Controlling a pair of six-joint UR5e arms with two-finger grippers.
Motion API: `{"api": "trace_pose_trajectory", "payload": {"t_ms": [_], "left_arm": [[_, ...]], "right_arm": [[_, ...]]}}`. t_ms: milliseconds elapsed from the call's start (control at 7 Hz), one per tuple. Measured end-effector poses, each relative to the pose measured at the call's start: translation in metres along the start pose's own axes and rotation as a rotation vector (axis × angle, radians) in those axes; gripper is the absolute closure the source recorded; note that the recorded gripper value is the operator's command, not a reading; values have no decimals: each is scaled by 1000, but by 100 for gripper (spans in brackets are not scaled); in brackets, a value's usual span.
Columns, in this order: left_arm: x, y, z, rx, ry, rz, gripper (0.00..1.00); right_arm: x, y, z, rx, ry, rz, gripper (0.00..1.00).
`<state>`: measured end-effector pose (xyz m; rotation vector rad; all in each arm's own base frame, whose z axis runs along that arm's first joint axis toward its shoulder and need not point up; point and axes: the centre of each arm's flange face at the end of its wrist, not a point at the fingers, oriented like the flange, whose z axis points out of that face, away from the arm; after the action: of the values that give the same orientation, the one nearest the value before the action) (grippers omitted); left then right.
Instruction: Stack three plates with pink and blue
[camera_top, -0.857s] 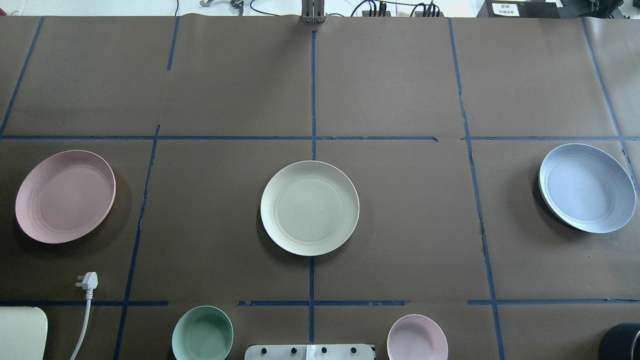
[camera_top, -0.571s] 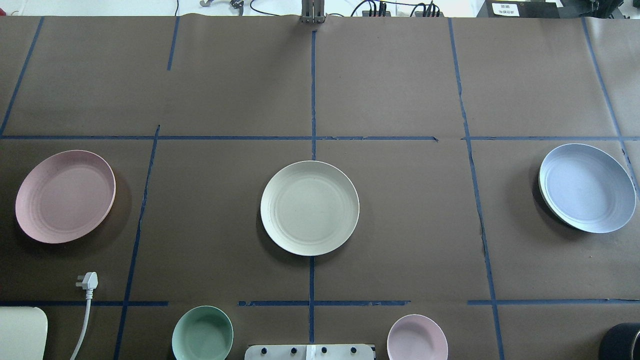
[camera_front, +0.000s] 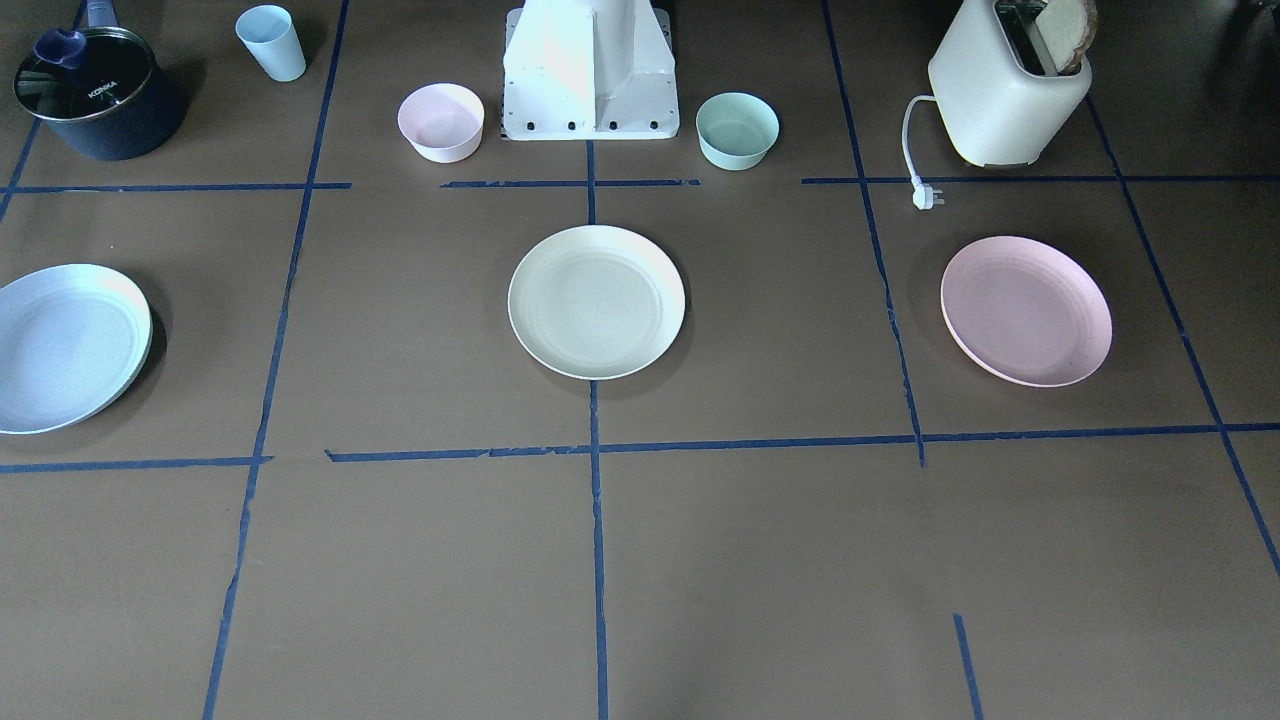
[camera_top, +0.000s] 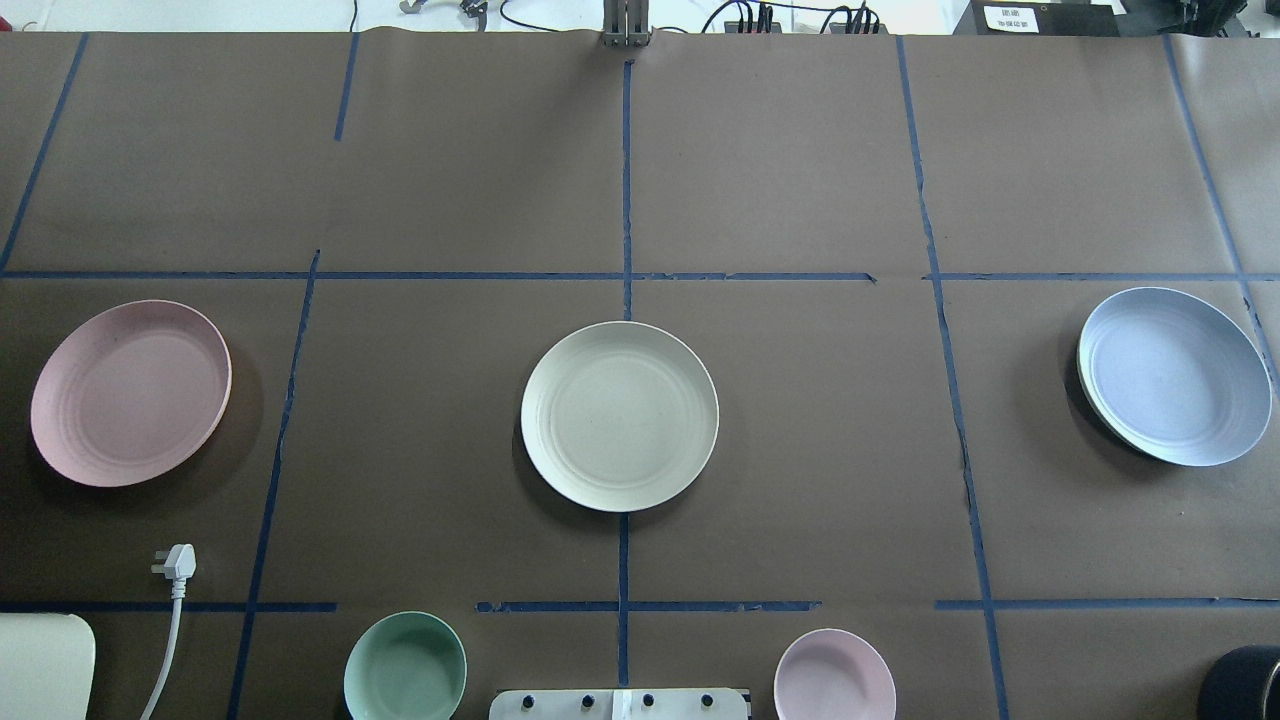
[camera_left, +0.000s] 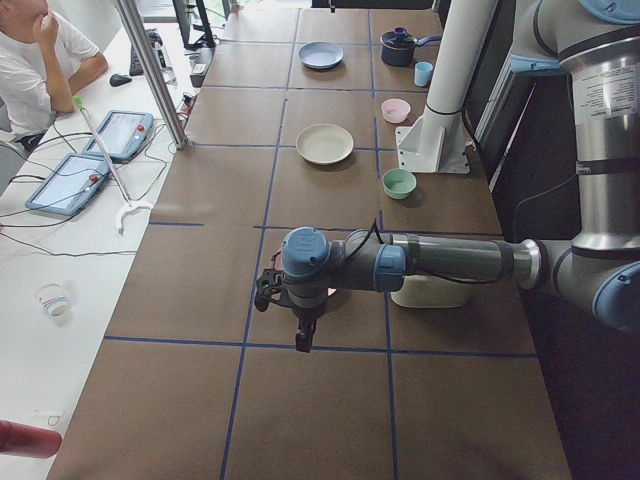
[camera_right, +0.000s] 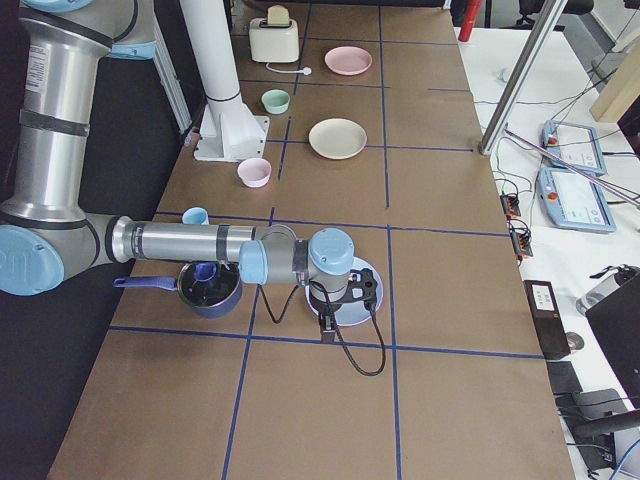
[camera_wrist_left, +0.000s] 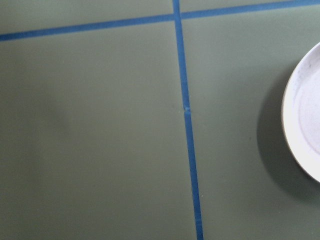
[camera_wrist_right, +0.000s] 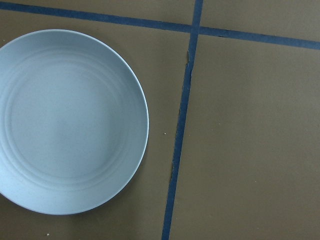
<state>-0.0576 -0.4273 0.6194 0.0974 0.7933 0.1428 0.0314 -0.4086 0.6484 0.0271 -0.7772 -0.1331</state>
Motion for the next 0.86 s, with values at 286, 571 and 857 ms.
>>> {"api": "trace_pose_trajectory", "payload": {"t_ms": [286, 571, 857], "left_arm": [[13, -23, 5, 50, 2, 68, 0], [40, -35, 70, 64, 35, 45, 0], [64, -37, 150, 109, 124, -65, 0]], "right_arm": [[0, -1, 0, 1, 0, -1, 0], [-1, 0, -1, 2, 0, -1, 0], [0, 0, -1, 1, 1, -1, 0]]}}
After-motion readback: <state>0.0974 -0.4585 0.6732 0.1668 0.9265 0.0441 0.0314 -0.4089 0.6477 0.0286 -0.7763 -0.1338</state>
